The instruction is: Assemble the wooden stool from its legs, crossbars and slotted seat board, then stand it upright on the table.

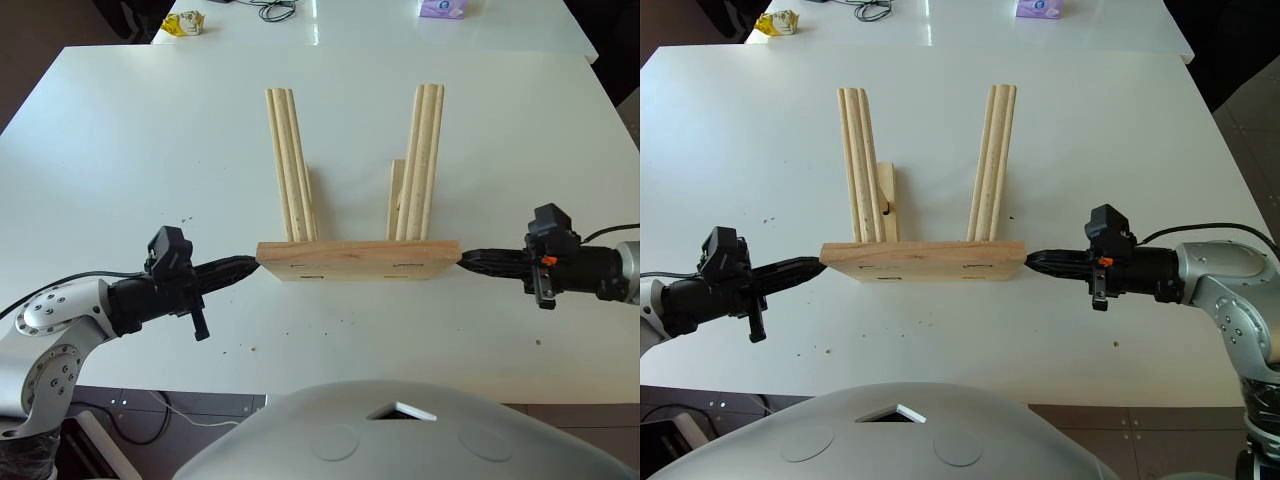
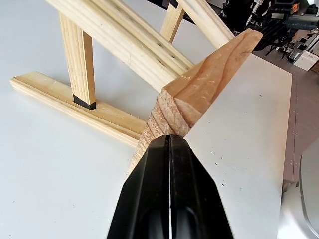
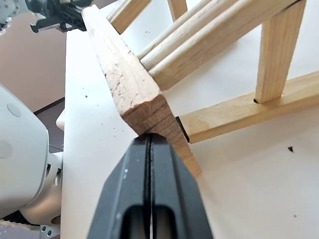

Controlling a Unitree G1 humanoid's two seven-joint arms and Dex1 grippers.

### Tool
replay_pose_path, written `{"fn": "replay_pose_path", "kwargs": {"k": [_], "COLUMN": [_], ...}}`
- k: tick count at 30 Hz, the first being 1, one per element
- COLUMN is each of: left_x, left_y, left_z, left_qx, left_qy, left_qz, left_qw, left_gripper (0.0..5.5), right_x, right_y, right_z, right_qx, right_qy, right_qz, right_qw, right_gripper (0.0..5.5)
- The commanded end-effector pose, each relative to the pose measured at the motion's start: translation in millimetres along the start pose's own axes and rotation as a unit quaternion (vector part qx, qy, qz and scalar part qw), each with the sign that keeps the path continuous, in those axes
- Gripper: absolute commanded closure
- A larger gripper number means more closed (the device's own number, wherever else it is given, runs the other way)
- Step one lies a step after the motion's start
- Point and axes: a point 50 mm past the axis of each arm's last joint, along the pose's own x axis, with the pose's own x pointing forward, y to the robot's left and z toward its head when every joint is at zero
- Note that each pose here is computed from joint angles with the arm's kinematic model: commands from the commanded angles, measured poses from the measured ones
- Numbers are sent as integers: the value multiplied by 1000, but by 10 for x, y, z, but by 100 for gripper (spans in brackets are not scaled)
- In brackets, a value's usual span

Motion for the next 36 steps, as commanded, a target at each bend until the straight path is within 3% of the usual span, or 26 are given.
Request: {"fn": "replay_pose_path", "kwargs": {"k": [1,4,7,17,26,36], "left_x": [178,175,154,31,6,-23], "left_y": [-126,-93,-59,78,120,119], "left_z": [12,25,59,168,200,-33], "left_qx": [12,16,14,15,5,-13], "left_qy": [-21,-21,-29,-45,-55,-10], "left_qz": [-73,-69,-59,-34,-27,-25], "left_qw": [997,997,998,998,998,1000], "left_gripper": [549,549,516,409,272,270], "right_x": [194,186,162,53,-25,2], "right_y": [58,59,53,1,-78,-138], "right_z": [-164,-144,-120,-95,-102,-29], "right_qx": [7,2,-5,-13,-20,-40], "right_qy": [2,-7,-12,-8,5,1], "right_qz": [49,48,46,32,15,10], "right_qw": [999,999,999,999,1000,999], "right_gripper": [550,550,516,390,240,98]}}
